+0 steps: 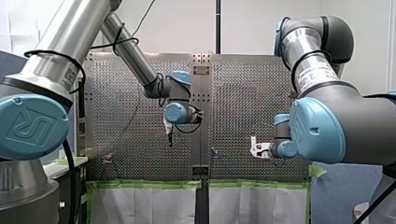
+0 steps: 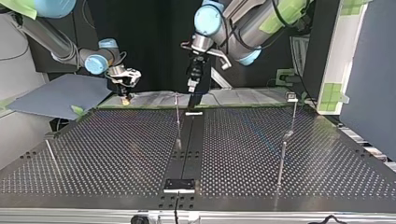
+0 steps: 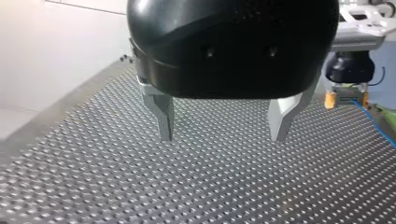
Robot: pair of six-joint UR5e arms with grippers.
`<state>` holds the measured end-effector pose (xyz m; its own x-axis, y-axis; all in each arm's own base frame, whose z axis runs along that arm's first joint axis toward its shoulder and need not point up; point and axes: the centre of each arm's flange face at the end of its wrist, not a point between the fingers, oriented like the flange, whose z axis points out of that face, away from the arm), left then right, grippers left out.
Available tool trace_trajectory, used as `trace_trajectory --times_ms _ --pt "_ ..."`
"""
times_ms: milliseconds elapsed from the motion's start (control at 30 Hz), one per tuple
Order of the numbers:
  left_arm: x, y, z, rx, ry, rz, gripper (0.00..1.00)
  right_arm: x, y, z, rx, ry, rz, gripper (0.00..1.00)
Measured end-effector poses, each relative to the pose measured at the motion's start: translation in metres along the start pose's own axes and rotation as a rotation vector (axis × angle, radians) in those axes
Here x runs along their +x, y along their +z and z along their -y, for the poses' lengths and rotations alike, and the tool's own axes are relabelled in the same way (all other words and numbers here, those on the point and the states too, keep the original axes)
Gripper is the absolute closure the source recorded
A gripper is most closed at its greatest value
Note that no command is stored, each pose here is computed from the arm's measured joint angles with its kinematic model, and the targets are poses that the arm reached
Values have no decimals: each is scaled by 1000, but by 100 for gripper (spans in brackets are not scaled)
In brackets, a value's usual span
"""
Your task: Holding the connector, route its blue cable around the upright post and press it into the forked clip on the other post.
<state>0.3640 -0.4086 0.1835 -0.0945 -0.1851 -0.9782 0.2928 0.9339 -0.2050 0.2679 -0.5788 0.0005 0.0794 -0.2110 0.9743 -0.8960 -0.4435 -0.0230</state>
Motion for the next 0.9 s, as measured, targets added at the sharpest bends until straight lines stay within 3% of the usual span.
trace_trajectory --times_ms 267,533,733,900 --pt "-15 -18 -3 10 -14 57 0 0 0 -6 -11 2 -4 100" --pt "-30 -35 -12 -14 -27 118 0 1 0 -7 -11 2 -6 100" --pt "-39 -49 -14 -8 -41 160 0 1 0 -7 -8 2 -6 100" --pt "-35 -61 -19 -12 -47 173 0 1 0 -7 -7 2 -6 100"
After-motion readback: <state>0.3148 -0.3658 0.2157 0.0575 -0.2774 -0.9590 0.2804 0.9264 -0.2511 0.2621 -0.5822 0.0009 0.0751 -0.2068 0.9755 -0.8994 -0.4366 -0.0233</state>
